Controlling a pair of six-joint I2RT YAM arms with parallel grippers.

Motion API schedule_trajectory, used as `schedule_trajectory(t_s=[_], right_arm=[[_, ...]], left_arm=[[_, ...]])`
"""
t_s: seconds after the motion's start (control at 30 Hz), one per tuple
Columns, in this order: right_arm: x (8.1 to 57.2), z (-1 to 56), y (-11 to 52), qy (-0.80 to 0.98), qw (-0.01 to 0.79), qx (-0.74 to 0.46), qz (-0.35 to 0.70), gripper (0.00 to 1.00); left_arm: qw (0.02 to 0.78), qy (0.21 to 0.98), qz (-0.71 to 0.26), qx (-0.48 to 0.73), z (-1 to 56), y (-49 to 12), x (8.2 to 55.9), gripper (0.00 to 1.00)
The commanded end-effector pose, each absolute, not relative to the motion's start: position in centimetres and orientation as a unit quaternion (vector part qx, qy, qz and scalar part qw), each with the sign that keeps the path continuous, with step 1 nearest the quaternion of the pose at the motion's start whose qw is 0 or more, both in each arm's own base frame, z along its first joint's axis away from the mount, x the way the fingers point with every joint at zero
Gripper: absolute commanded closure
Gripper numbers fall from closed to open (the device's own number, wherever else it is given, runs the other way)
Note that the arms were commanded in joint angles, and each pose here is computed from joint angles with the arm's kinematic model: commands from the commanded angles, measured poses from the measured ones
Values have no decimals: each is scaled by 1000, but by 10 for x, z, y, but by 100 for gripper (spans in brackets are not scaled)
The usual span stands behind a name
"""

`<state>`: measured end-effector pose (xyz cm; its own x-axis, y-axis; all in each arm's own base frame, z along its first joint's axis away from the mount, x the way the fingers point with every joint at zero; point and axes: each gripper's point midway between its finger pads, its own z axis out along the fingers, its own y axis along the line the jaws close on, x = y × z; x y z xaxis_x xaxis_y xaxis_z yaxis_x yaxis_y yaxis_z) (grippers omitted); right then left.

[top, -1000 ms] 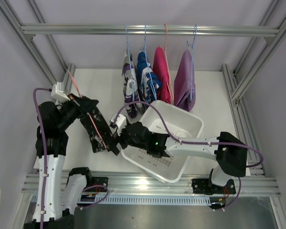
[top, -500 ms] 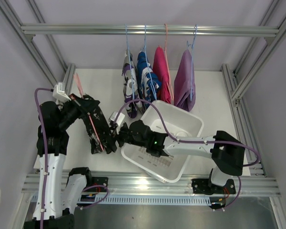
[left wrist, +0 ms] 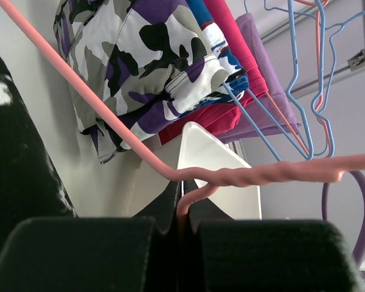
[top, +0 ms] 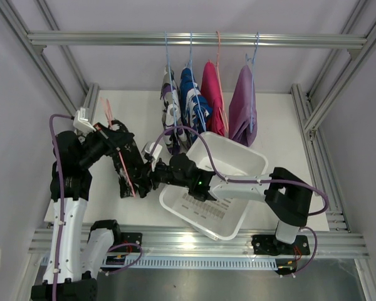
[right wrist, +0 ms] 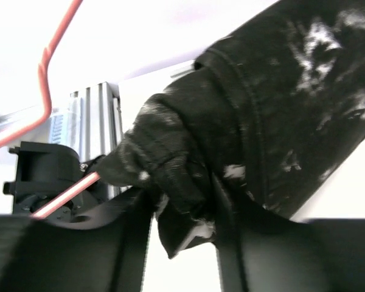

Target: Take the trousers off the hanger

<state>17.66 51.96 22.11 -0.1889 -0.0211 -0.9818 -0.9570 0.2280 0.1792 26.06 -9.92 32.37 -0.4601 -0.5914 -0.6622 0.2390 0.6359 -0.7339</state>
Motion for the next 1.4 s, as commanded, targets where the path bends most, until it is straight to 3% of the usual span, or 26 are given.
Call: schedule_trajectory(t_s=[0.0, 0.03, 0.23, 0.43, 0.73, 1.37], right_arm=[[191, 273, 531, 562, 541, -367, 507, 63], [191, 274, 532, 561, 540, -368, 508, 74], [195, 285, 530, 567, 544, -372, 494, 100], [200, 294, 510, 594, 551, -375, 450, 100], [209, 353, 470, 607, 593, -352, 394, 100], [190, 435, 454, 588, 636, -359, 349, 100]], left_arm=[[550, 714, -428, -68, 357, -105, 258, 100], [549, 714, -429, -68, 357, -105, 257, 99], [550, 713, -430, -65, 357, -105, 257, 100], [568, 712, -408, -67, 360, -100, 254, 99], [571, 719, -389, -76, 351, -93, 261, 99], [547, 751, -351, -116, 318, -79, 286, 99]])
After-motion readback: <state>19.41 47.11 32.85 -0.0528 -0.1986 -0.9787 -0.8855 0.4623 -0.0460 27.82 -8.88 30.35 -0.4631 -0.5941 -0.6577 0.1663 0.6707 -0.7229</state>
